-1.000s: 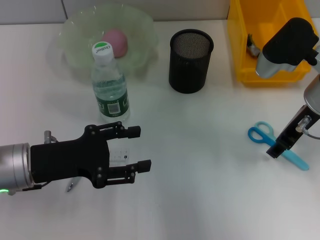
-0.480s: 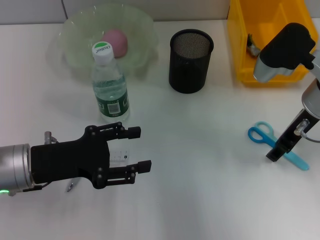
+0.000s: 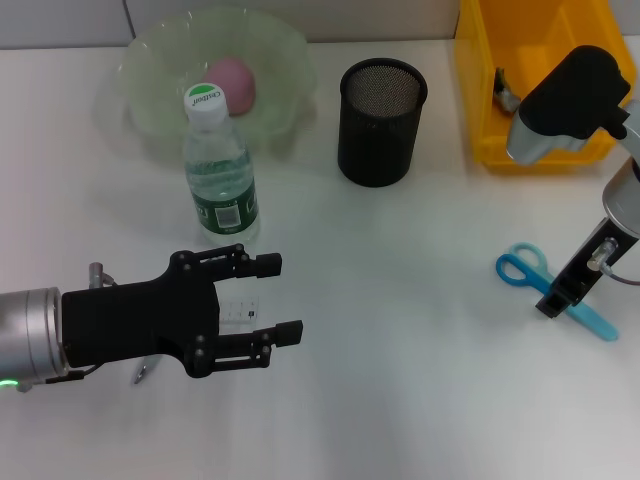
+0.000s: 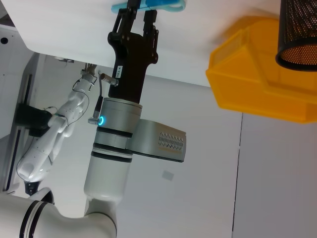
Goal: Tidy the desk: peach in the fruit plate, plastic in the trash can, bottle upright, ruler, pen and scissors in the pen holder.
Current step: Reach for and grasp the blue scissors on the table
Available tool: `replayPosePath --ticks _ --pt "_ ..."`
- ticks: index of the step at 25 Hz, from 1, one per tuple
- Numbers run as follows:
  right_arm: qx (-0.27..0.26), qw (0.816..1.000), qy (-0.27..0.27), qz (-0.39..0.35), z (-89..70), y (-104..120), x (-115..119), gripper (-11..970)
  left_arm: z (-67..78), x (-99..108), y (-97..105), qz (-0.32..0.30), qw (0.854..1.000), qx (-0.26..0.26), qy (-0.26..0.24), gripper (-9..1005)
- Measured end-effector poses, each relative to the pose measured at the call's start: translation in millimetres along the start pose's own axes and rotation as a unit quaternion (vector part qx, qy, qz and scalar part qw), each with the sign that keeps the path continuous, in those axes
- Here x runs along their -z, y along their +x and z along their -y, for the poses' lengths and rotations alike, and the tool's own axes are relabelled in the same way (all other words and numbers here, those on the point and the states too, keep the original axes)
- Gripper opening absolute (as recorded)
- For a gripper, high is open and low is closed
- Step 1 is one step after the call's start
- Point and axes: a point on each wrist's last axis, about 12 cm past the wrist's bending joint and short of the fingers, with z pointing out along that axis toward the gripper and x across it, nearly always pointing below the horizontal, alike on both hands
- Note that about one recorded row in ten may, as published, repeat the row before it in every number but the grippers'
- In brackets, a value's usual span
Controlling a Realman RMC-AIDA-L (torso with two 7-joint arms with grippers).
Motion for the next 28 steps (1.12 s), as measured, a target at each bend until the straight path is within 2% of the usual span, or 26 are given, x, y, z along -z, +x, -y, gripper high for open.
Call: replayPosePath --ticks 6,10,16,20,28 --pt "-0.001 1.0 -0.001 -0.002 0.0 0.4 -0.9 464 0.0 0.0 0.0 0.0 1.0 0.0 0.0 753" --pt "-0.003 1.0 0.001 -0.002 0.3 0.3 -0.8 463 0.0 0.0 0.0 0.0 1.0 0.0 0.0 753" --pt "-0.003 1.0 0.001 -0.001 0.4 0.1 -0.6 404 0.0 0.0 0.0 0.0 1.0 0.0 0.0 752" --pt "-0.003 1.0 0.001 -0.001 0.4 0.1 -0.6 290 0.0 0.0 0.0 0.0 1.0 0.0 0.0 752" --pt "-0.002 1.0 0.003 0.0 0.4 -0.3 -0.8 230 -0.2 0.0 -0.1 0.0 1.0 -0.001 -0.001 752"
